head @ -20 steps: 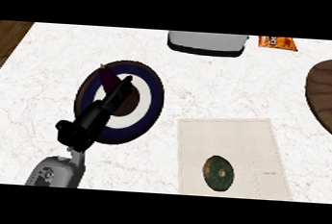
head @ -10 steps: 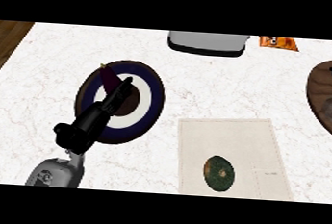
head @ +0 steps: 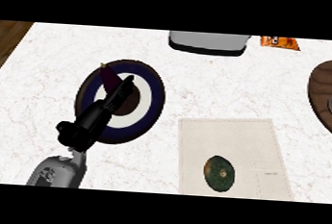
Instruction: Pick the cupcake from the placemat and place it in the bowl
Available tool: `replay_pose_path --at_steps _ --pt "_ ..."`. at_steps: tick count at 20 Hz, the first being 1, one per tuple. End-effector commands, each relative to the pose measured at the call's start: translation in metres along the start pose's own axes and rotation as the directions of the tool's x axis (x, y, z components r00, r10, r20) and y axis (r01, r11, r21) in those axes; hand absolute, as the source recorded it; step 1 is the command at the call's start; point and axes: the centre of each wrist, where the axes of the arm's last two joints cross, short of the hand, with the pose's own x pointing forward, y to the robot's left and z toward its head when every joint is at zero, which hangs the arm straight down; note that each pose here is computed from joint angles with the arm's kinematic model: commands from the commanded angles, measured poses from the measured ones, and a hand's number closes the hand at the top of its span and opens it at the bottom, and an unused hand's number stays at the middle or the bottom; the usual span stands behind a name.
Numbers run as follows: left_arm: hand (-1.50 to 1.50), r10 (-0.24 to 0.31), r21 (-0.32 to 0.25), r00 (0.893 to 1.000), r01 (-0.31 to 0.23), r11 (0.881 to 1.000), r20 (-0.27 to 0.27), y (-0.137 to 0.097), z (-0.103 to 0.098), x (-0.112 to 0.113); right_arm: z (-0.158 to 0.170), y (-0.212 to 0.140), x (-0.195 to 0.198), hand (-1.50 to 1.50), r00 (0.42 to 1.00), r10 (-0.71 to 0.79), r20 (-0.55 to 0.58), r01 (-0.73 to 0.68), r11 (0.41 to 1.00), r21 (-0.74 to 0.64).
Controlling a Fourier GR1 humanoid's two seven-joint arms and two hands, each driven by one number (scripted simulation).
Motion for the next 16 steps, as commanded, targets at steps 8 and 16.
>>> replay_pose_path --at_steps 8,16 --pt "0.00 -0.001 -0.019 1.000 0.002 1.000 0.024 -0.004 -0.003 0.008 0.050 -0.051 -0.003 -1.50 0.961 -0.270 -0.053 0.259 0.953 -0.157" --pt "0.00 0.004 -0.014 1.000 -0.004 1.000 0.028 -0.001 0.000 0.002 0.065 -0.066 -0.002 -1.50 0.953 -0.293 -0.081 0.275 0.943 -0.187"
